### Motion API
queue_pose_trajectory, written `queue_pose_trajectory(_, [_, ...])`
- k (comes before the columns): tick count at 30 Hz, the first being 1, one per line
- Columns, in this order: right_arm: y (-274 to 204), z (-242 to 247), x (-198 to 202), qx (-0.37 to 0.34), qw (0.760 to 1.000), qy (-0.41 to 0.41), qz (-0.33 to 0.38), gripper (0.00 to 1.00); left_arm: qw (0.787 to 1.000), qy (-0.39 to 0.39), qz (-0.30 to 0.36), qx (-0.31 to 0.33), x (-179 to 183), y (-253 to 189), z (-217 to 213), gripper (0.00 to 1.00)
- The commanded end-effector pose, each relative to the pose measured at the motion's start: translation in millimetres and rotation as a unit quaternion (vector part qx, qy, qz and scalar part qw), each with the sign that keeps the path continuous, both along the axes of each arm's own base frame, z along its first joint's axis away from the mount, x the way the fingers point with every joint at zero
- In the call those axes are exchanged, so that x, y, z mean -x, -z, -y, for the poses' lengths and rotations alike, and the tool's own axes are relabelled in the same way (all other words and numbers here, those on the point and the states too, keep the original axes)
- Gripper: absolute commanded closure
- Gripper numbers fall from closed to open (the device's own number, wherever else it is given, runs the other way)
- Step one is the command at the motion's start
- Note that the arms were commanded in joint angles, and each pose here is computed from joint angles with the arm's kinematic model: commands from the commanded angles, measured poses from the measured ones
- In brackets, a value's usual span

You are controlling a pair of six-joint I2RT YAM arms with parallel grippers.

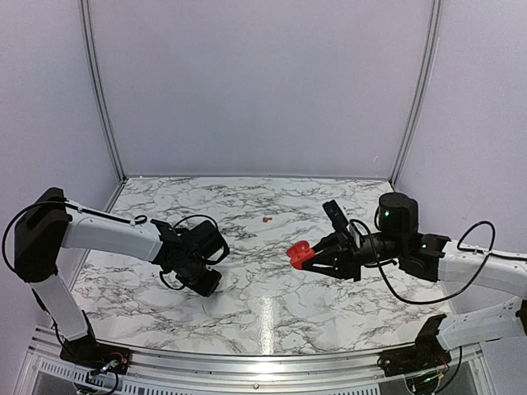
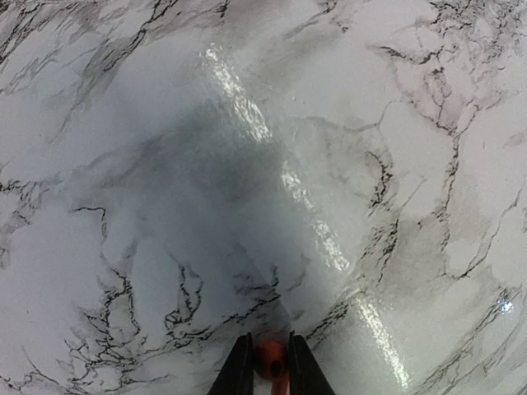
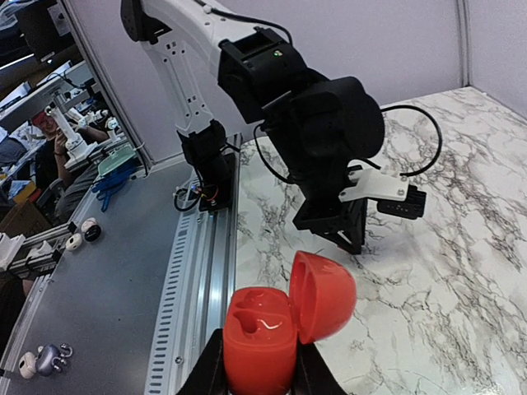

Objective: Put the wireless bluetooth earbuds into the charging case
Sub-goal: Pick up the left earbud from the center of the board.

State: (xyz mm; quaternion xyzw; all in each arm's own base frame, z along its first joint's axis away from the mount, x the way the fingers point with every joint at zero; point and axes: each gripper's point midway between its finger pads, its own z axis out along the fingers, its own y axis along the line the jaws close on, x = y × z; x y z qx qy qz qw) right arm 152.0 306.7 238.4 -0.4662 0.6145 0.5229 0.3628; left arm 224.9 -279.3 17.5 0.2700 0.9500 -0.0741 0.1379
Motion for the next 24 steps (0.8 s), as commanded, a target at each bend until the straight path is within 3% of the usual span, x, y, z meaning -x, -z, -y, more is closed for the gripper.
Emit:
queue_pose_trajectory(1, [-27.4, -8.9, 17.1, -0.036, 0.997, -0.041, 0.058, 1.0, 0.996, -0.001, -0.048, -0.074, 25.8, 21.4, -29.6, 0.8])
queue_pose_trajectory(4, [-28.0, -9.6, 20.4, -0.037, 0.996, -0.046, 0.062, 1.0, 0.996, 0.002, -0.043, -0.083, 24.0, 19.9, -30.9, 0.71])
queue_pose_trajectory(8, [-28.4, -9.3, 22.0, -0.036, 0.996, -0.047, 0.063, 1.0, 0.995, 0.008, -0.041, -0.092, 21.3, 18.3, -30.7, 0.7])
queue_pose_trajectory(24, [-29.8, -7.5, 24.4, -0.037, 0.996, -0.047, 0.07, 1.0, 0.994, 0.025, -0.022, -0.107, 4.5, 9.7, -23.0, 0.9])
